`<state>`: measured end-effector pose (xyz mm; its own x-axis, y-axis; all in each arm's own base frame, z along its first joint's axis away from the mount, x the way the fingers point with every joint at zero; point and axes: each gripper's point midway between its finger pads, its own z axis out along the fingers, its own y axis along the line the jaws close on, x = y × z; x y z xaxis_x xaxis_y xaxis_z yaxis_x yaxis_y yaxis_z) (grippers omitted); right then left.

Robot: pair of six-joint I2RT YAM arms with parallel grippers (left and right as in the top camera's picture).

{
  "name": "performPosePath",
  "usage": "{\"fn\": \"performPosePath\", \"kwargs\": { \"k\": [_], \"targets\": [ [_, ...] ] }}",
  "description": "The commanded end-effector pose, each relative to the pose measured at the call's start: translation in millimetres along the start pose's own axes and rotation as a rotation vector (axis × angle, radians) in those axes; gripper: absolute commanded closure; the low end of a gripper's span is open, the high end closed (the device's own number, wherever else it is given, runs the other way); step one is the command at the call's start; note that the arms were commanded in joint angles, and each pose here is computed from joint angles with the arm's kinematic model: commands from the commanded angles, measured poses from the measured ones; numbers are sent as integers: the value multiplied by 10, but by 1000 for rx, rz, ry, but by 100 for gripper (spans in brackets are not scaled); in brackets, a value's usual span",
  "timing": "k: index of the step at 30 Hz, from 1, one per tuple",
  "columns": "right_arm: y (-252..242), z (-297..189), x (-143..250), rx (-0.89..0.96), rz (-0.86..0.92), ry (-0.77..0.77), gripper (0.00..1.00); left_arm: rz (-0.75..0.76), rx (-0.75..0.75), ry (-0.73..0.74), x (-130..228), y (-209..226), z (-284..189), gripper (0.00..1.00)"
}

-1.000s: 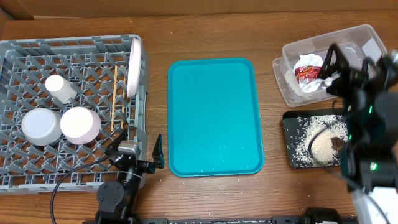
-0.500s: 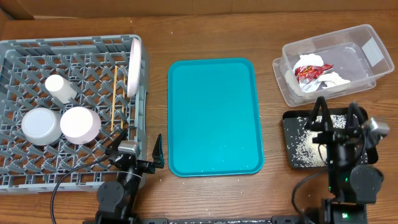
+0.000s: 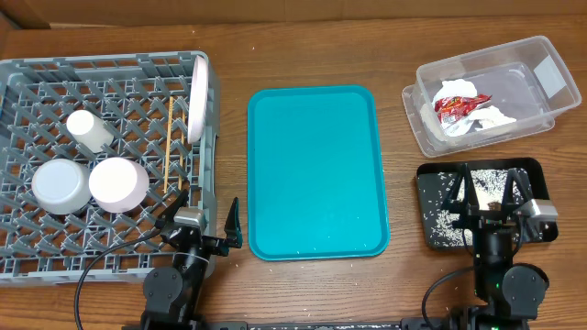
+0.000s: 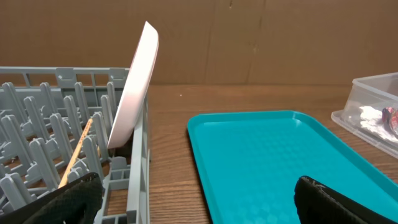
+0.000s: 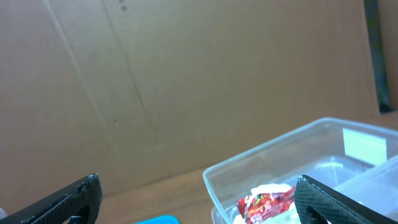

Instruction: Sort waste into correct bins and load items into the dishwasher

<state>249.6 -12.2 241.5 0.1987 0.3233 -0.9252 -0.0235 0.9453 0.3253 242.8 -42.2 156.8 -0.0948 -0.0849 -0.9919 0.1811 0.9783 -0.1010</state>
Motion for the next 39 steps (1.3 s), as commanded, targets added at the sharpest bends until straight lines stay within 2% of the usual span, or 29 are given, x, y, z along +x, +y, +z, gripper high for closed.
{"fn": "performPosePath", "kwargs": {
  "k": [1,9,23,33,39],
  "targets": [
    [39,-43,-37,-21,-52,-33,0,15,-16,-6,-3,32,-4,0],
    [230,-107,-34,-98,-181,-49,0,15,-16,-6,-2,32,-4,0],
    [177,-124,157,-93,-183,-7,0,15,-16,-6,-3,32,-4,0],
    [17,-162,632,-57,-303,190,0,15,-16,-6,-3,32,-4,0],
    [-20,-183,733,-56,-364,233,0,15,-16,-6,-3,32,-4,0]
  ]
}}
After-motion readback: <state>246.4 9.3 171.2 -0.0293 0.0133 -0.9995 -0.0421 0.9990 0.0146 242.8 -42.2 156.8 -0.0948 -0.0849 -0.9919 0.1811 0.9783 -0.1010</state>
